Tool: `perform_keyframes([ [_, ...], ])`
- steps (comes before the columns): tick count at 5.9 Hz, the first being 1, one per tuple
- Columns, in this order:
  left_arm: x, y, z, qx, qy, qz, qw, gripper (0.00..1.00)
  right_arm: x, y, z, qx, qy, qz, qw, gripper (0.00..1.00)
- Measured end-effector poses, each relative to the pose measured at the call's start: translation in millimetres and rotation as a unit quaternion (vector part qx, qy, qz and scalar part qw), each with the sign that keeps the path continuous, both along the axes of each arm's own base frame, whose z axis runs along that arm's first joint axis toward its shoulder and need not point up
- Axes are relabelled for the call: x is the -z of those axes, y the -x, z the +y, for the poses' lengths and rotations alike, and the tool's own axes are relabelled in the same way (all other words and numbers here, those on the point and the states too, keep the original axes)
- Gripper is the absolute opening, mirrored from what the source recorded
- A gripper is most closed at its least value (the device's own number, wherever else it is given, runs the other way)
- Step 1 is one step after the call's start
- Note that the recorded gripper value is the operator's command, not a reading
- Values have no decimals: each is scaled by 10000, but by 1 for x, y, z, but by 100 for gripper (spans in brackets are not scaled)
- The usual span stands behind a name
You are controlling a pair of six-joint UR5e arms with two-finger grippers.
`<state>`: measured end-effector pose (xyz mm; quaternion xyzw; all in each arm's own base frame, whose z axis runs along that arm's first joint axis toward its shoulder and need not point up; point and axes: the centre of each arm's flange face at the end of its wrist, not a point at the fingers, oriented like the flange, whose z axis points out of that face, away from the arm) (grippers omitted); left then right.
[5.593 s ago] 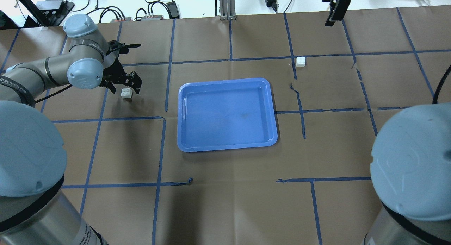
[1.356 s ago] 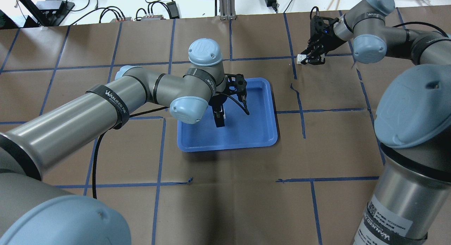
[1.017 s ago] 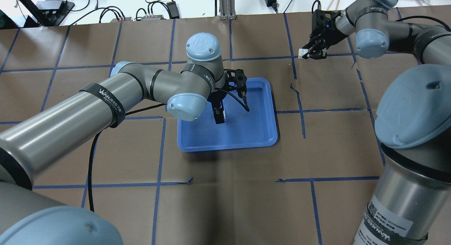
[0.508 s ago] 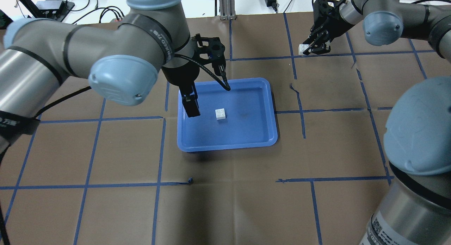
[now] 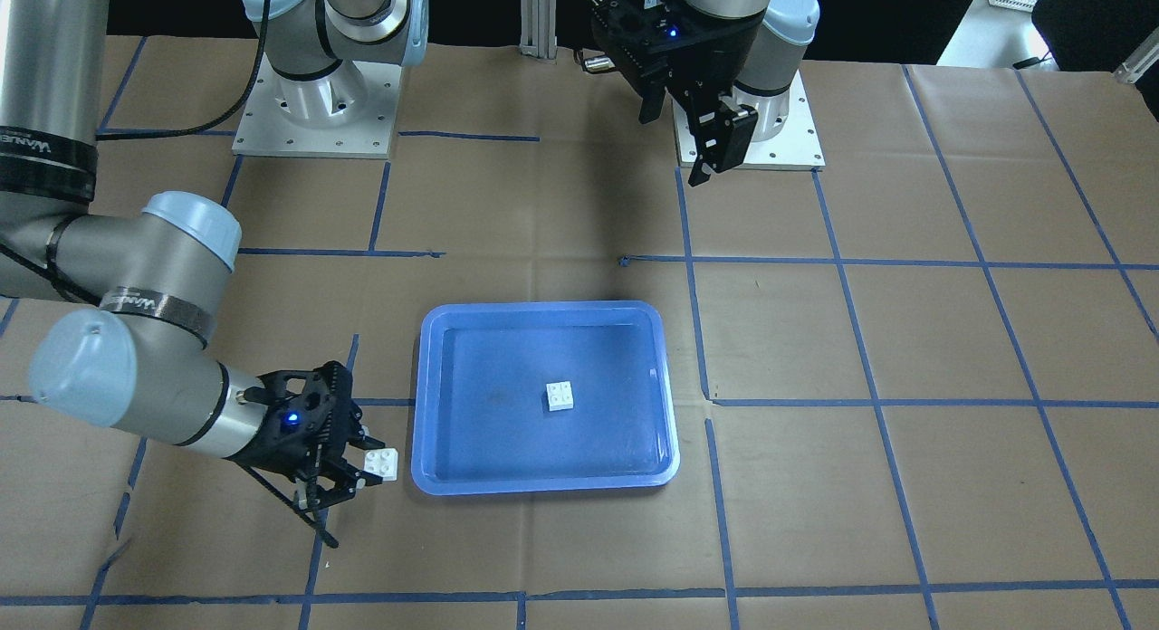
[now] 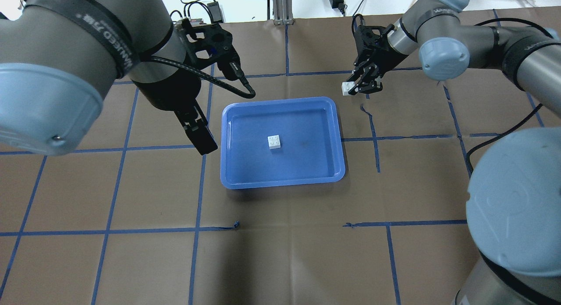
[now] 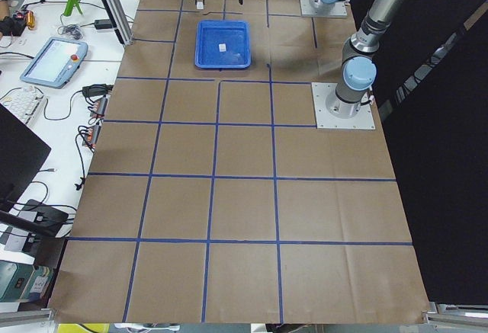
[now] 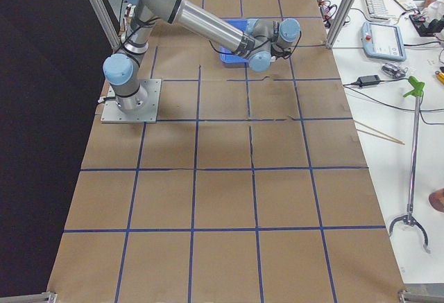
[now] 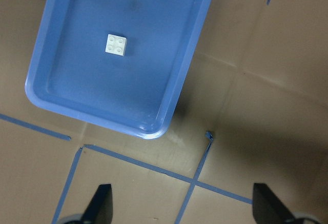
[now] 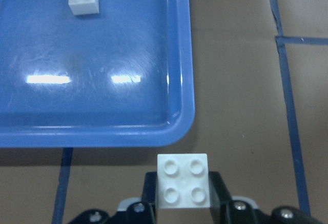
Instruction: Assemble white blocks and place on blue tray
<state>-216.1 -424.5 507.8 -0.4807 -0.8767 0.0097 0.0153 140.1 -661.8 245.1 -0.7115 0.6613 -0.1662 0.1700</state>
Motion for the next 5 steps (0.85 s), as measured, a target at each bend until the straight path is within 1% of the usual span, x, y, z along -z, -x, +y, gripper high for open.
perform_keyframes([
  [1, -11, -23, -8, -682, 185, 52, 9975, 99, 3, -32, 10, -61, 0, 5, 10000, 26],
  [2, -19, -40, -16, -1499, 433, 130, 9877, 99, 11, -64, 21, 51, 44, 13, 10000, 26],
  [3, -25, -49, -21, -2304, 567, 199, 9712, 99, 23, -91, 37, 258, 162, -6, 9995, 26],
  [4, -30, -58, -20, -3080, 614, 262, 9491, 99, 36, -109, 55, 422, 276, -47, 9987, 26],
  [5, -35, -66, -16, -3881, 633, 363, 9187, 99, 48, -120, 71, 466, 359, -83, 9982, 26],
])
